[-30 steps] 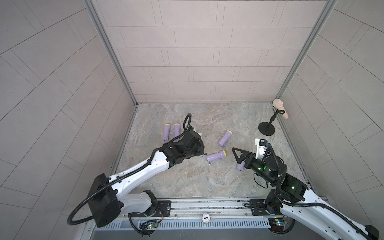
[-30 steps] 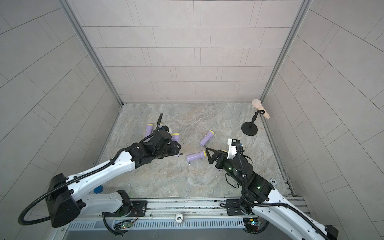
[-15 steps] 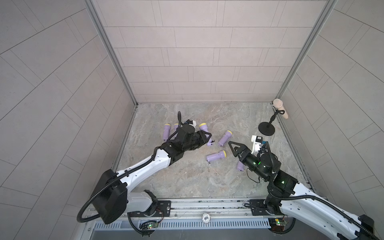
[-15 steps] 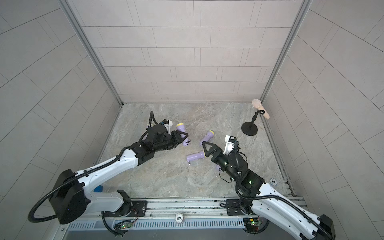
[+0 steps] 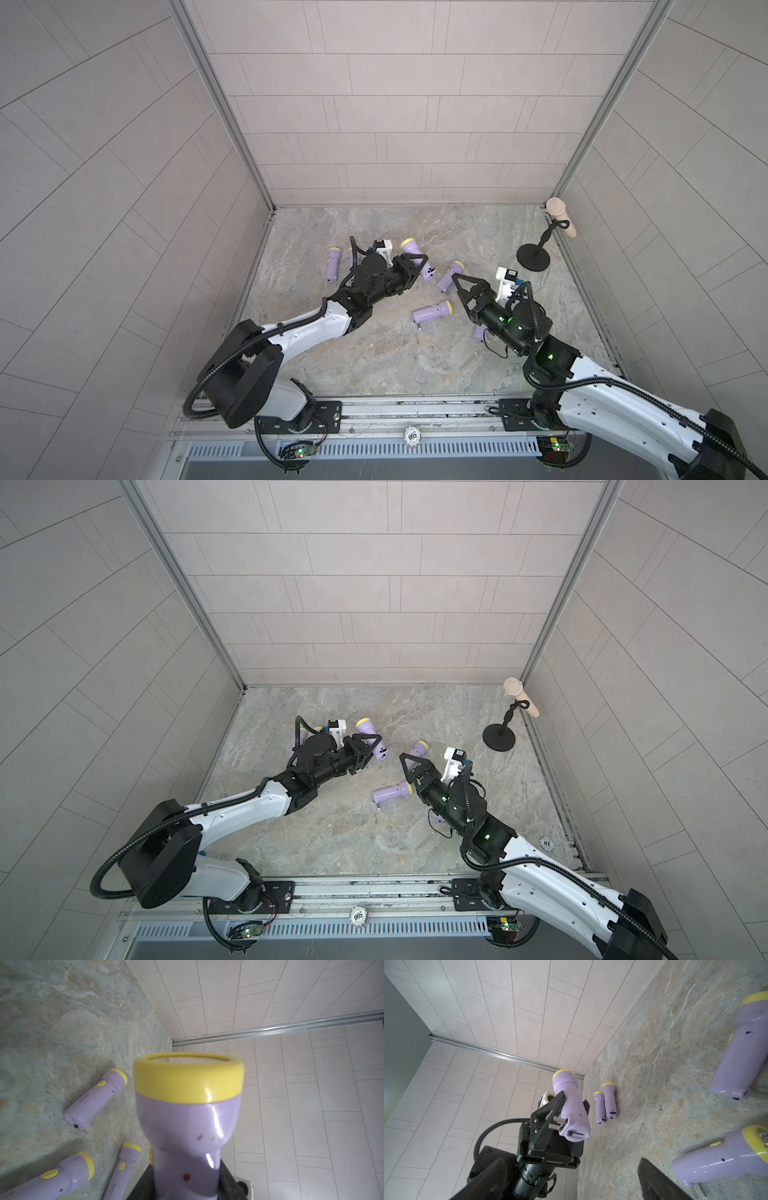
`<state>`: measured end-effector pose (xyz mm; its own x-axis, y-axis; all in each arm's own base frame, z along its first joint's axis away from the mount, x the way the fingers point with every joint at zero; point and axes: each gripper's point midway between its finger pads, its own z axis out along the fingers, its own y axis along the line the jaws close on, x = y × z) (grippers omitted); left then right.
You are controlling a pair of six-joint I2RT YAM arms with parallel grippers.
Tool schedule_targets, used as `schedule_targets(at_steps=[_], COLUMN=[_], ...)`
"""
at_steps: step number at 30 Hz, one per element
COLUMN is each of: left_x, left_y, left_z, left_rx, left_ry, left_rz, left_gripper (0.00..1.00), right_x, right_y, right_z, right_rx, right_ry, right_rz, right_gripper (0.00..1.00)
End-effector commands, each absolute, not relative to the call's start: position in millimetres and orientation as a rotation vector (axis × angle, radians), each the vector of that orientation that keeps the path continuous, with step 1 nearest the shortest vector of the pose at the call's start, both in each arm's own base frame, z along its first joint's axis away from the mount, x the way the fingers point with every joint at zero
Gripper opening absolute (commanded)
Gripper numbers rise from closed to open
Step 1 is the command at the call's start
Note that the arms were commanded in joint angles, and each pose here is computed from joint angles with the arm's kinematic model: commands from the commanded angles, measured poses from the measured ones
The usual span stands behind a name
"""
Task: Close the plug at the bottom of the flashlight
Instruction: Pick up the flashlight from the center of the board.
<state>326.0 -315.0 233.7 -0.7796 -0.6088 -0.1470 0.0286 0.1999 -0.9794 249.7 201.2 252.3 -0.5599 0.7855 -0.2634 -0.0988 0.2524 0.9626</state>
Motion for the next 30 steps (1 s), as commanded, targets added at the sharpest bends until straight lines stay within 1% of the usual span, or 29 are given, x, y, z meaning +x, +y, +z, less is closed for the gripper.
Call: schedule_targets(at_steps=[1,5,17,30], left_x=[333.5,337.6,343.9,343.1], left_y=[-315.5,-320.4,-321.3,-324.5], left_z=[263.4,259.4,246.5,232.9], left_rx=[-0.586,-0.62,-0.694,-0.716], left_ry=[1.774,1.727,1.642,1.65], left_rz=[-1.802,-1.883,-1.985,-2.022], left_gripper=[0.0,0.0,0.0,0.0], right_x=[252.1,256.4,269.2,285.7], right_y=[206.4,213.0,226.7,222.3], right_z=[262.8,266.6,262.5,259.0], right_rx=[0.681,0.682,0.693,0.704], right_ry=[1.689,1.672,1.664,1.64], right_rz=[1.497,1.53,1.557,1.536], right_gripper=[1.0,1.0,1.0,0.93])
